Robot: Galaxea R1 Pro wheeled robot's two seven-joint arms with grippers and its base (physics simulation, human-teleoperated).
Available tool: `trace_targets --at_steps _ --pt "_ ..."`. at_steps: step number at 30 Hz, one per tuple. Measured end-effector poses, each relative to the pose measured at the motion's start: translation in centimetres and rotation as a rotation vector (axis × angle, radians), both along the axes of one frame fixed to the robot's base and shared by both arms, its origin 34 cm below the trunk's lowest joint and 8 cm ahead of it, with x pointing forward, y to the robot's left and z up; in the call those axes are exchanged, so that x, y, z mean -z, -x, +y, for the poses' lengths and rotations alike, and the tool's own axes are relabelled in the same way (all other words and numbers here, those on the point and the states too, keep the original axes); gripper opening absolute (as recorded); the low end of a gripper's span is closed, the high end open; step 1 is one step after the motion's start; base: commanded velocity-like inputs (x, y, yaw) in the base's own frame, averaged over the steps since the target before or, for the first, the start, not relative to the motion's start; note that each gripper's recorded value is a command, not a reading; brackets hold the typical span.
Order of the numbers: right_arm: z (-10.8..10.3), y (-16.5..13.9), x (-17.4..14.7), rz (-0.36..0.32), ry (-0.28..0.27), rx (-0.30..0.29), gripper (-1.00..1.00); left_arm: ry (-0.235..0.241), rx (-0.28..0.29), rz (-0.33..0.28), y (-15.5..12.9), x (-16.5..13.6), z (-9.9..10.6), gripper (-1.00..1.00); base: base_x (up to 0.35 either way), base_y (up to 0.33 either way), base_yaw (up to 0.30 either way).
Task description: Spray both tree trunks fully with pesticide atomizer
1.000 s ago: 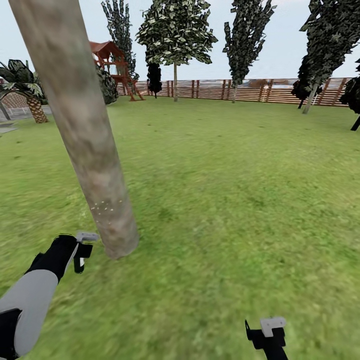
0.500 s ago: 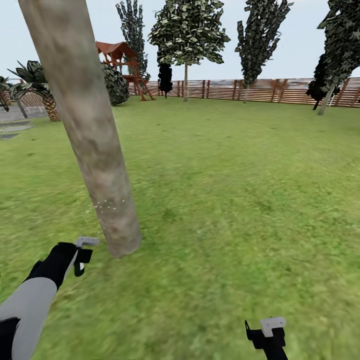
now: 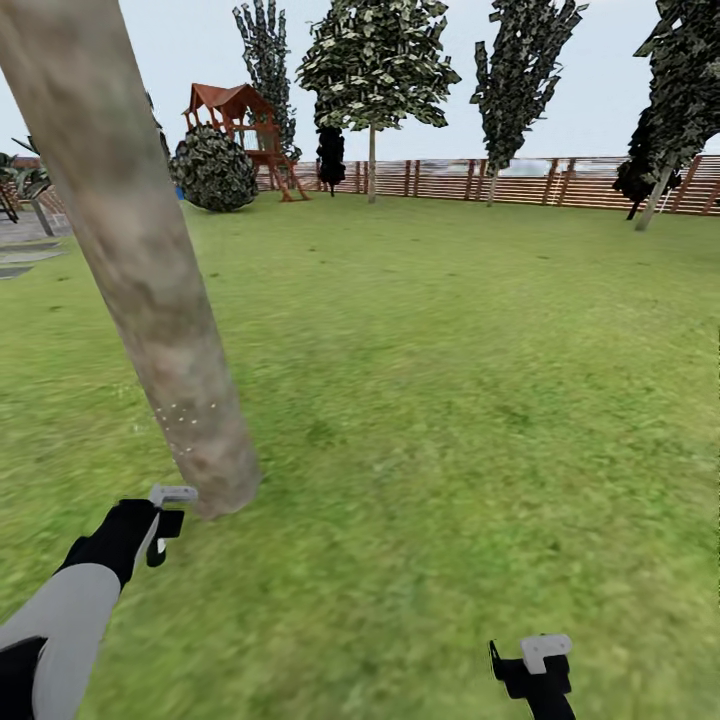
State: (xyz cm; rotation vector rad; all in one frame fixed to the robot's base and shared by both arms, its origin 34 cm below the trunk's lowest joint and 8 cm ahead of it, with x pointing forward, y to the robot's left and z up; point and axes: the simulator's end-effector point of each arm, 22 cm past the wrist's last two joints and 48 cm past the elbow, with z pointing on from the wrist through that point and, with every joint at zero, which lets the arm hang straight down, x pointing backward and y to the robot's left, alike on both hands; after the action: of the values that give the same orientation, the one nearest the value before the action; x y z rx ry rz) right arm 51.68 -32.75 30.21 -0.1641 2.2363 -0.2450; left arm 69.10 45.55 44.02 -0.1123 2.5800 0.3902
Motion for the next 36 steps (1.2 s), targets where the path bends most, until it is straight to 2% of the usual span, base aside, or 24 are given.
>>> trace_targets --at_steps 3,5,7,14,18,26,36 --pt "0.0 0.0 0.0 -0.001 0.000 0.002 1.00 -0.012 -0.029 0.009 1.1 0.5 1.1 -1.00 0.112 -0.272 0.000" --pt "0.0 0.0 0.0 0.000 0.000 0.002 1.00 0.005 -0.058 0.000 1.4 0.6 1.5 -1.00 0.135 -0.270 0.095" --pt "0.0 0.0 0.0 0.000 0.000 0.002 1.00 0.018 -0.077 -0.050 0.9 0.3 2.0 -1.00 0.175 -0.246 0.246" --pt "0.0 0.0 0.0 0.001 0.000 0.001 1.00 0.024 -0.077 -0.071 0.7 0.3 1.9 -1.00 0.231 -0.191 0.263" --pt "0.0 0.0 0.0 0.001 0.000 0.001 1.00 0.027 -0.073 -0.073 0.5 0.4 1.5 -1.00 0.213 -0.193 0.042" --pt "0.0 0.0 0.0 0.001 0.000 0.001 1.00 0.028 -0.072 -0.074 0.5 0.4 1.4 -1.00 0.020 -0.268 0.017" --pt "0.0 0.0 0.0 0.001 -0.001 0.000 1.00 0.023 -0.076 -0.075 0.5 0.2 1.7 -1.00 0.033 -0.276 0.262"
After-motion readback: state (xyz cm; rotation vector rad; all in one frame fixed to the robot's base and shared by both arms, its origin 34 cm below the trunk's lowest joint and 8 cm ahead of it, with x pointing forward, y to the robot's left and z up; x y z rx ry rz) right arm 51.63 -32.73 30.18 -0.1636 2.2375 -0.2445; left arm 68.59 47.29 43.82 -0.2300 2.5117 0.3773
